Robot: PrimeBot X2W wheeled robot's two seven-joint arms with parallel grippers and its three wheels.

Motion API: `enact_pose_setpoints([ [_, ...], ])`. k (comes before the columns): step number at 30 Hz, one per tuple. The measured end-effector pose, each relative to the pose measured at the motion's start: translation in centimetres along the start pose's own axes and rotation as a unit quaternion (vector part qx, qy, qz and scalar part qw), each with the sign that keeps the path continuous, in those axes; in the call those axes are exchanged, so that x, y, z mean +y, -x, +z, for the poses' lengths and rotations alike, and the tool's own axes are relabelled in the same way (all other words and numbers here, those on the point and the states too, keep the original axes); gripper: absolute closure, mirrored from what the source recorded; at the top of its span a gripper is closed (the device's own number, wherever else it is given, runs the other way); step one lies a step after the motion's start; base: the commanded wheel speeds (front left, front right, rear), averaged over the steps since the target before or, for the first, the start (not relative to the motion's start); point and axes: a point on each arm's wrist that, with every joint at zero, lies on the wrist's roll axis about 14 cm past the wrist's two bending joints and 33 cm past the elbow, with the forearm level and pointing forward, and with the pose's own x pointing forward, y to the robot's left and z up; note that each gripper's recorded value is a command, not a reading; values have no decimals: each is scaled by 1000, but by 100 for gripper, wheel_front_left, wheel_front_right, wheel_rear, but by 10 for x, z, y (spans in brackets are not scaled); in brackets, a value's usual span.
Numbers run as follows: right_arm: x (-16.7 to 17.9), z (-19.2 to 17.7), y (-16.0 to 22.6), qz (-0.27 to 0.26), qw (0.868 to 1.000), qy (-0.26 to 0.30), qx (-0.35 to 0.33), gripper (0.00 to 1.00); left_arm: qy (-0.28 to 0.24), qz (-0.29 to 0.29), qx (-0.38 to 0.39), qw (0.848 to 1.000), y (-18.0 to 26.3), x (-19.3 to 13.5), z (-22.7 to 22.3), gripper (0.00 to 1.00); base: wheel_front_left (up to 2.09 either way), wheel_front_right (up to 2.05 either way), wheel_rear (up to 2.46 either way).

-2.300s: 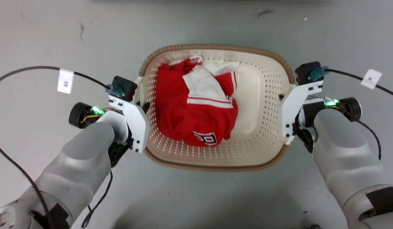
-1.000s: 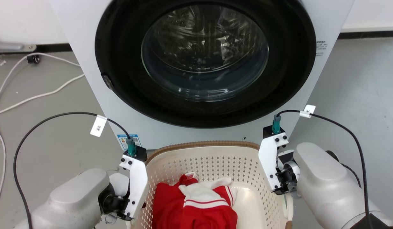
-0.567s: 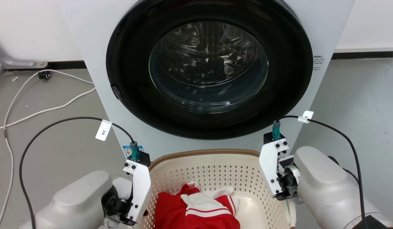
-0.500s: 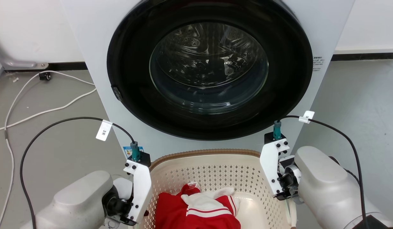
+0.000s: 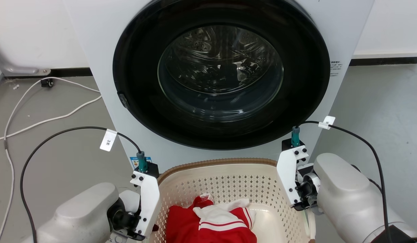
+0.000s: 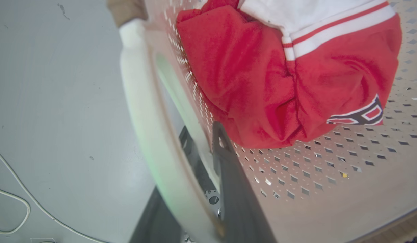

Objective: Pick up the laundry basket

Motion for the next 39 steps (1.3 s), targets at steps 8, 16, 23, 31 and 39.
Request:
enact_pose_setpoints([
  [8, 0, 0, 1, 1, 1000, -3, 0, 100, -1, -1, 2, 1000, 0, 0, 2, 100, 0, 0, 0],
  [16, -2, -3, 2, 2, 1000, -9, 4, 100, -7, -2, 4, 1000, 1, -2, 5, 100, 0, 0, 0],
  [23, -5, -5, 2, -2, 1000, -13, 7, 100, -10, -3, 4, 1000, 0, -3, 6, 100, 0, 0, 0],
  [31, -8, -7, 2, -5, 1000, -18, 10, 100, -8, -6, -5, 1000, 0, -5, 10, 100, 0, 0, 0],
  [39, -6, -6, 3, -1, 1000, -18, 8, 100, -11, -3, 1, 1000, 0, -4, 8, 100, 0, 0, 0],
])
